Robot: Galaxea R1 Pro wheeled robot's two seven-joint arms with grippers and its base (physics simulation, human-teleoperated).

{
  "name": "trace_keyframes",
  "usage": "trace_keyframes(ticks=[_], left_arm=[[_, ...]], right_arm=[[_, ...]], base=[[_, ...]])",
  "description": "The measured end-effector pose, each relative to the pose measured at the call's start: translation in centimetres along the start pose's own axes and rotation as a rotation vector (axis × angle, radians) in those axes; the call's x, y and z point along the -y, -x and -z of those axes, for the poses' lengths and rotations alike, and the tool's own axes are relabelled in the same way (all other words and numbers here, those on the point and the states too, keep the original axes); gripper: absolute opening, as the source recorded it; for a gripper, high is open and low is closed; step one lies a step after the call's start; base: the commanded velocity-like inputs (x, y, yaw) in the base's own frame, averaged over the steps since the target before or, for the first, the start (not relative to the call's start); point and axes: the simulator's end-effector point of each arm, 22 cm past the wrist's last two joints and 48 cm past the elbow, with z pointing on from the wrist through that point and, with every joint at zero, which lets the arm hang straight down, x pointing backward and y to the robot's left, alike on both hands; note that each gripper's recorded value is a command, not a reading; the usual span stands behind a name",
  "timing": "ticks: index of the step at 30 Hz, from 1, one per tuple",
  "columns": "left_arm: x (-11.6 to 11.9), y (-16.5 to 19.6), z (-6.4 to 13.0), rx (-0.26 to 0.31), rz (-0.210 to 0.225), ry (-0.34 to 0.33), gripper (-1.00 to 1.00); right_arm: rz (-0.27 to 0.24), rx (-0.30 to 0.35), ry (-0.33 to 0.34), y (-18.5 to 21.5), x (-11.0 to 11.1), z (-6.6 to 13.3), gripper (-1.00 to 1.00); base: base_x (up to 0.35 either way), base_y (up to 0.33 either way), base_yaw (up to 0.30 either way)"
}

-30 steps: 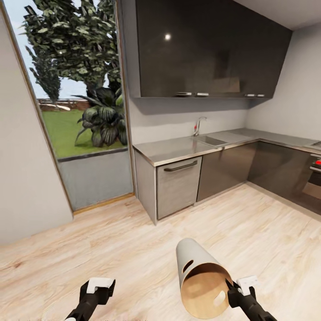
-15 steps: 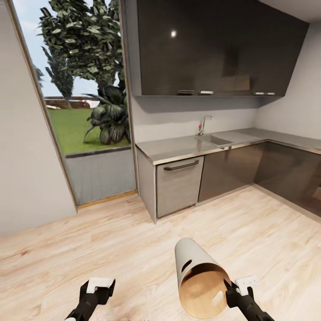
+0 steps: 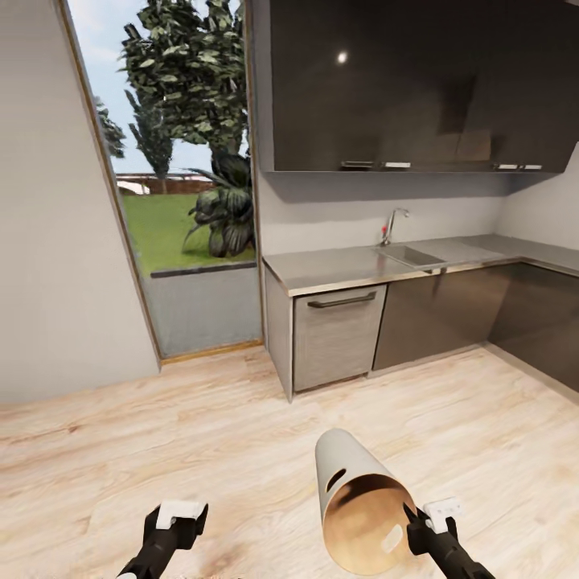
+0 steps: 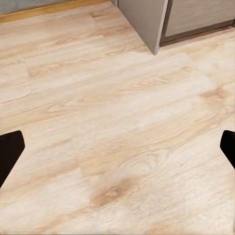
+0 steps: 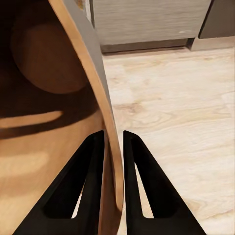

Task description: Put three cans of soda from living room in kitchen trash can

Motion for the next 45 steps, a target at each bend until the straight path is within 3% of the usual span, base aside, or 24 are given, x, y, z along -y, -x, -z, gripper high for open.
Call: trace_keyframes(ticks=[6,13,24,32,45], left_arm=[[0.0,0.0,0.0,0.000,-0.001,0.000,1.00],[0.0,0.1,0.0,0.003,0.000,0.001,1.00],[0.0,0.6,0.1,0.013,0.001,0.001,1.00],[-0.1,0.9,0.1,0.019,0.001,0.002,1.00],[-0.1,1.4,0.2,0.029,0.001,0.002,1.00]], right_arm=[[-0.004,0.000,-0.004,0.0,0.1,0.0,-1.00],[-0.042,0.007,-0.108,0.1,0.9,-0.2,-1.00],[-0.038,0.010,-0.119,0.4,0.8,-0.2,-1.00],[-0.037,0.012,-0.120,0.5,0.8,-0.1,-1.00],[-0.035,0.018,-0.120,0.7,0.8,0.0,-1.00]], base=[[0.000,-0.256,0.075],[0.000,-0.246,0.193],[0.000,-0.189,0.215],[-0.059,0.086,0.224],[-0.107,0.275,0.233]])
